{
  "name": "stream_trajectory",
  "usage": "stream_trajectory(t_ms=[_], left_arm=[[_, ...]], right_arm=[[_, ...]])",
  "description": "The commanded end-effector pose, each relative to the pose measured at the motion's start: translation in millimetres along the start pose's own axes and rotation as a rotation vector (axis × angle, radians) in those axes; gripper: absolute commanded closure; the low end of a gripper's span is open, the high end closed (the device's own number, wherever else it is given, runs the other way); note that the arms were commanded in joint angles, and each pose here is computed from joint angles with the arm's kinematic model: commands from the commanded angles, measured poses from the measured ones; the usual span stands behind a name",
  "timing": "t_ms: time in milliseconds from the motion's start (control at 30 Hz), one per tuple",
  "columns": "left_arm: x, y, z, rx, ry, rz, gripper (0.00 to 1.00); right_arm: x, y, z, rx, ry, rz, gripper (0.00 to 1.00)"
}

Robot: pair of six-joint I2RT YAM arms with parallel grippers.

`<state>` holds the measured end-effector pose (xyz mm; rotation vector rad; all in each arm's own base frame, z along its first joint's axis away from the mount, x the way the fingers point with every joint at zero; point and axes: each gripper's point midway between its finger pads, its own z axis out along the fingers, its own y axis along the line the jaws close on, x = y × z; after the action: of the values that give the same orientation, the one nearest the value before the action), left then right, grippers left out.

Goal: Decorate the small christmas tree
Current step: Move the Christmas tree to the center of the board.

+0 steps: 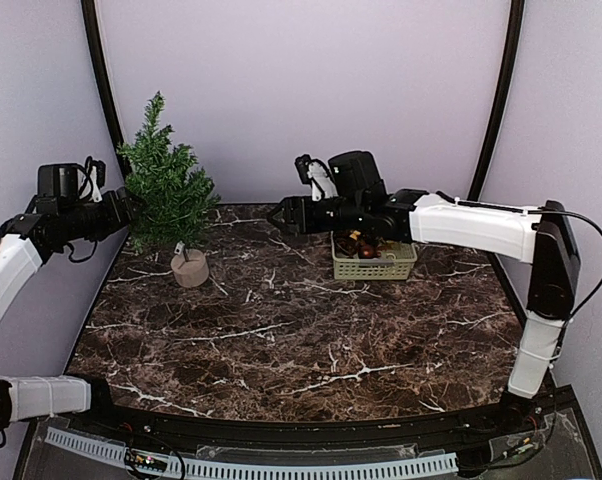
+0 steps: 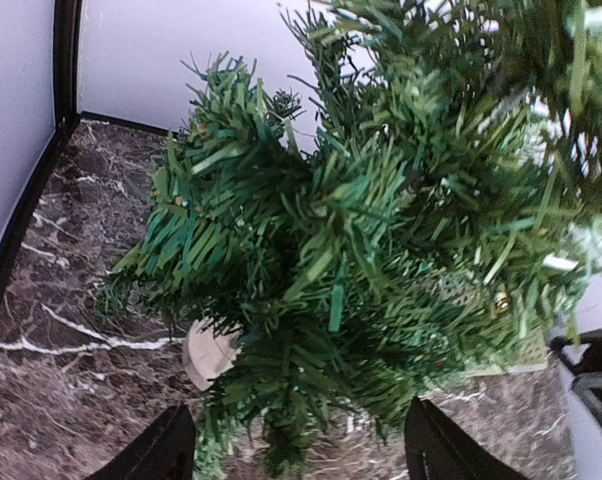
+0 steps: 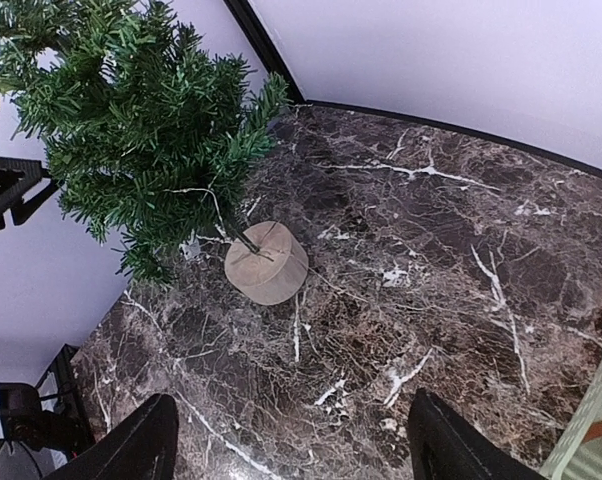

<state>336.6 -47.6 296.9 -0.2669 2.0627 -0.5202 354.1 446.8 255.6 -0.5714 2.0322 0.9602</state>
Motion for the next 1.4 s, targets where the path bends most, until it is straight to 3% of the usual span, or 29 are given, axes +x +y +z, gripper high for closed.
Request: stream_trajectory(t_ms=[0, 233, 567, 900, 1367], left_arm=[[-15.4, -3.5, 1.4, 0.024, -0.088, 0.111, 0.29], [-34.1, -9.1, 13.9, 0.041, -0.119, 0.164, 0.47], [-18.5, -14.2, 38.5, 0.111, -0.010, 0.140, 0.64], [1.7, -21.3, 32.9, 0.167, 0.074, 0.169, 1.00], [19.3, -75.4, 5.1, 0.497, 0.158, 0.264, 1.00]], right_arm=[[-25.1, 10.2, -27.5, 0.030, -0.097, -0.072, 0.21], [-3.1, 12.8, -37.7, 0.056, -0.060, -0.071, 0.25], [9.0, 2.5, -43.0, 0.112, -0.053, -0.070, 0.27], [10.3, -1.3, -24.8, 0.122, -0.040, -0.103, 0.29], [7.1, -11.4, -25.5, 0.175, -0.064, -0.113, 0.29]])
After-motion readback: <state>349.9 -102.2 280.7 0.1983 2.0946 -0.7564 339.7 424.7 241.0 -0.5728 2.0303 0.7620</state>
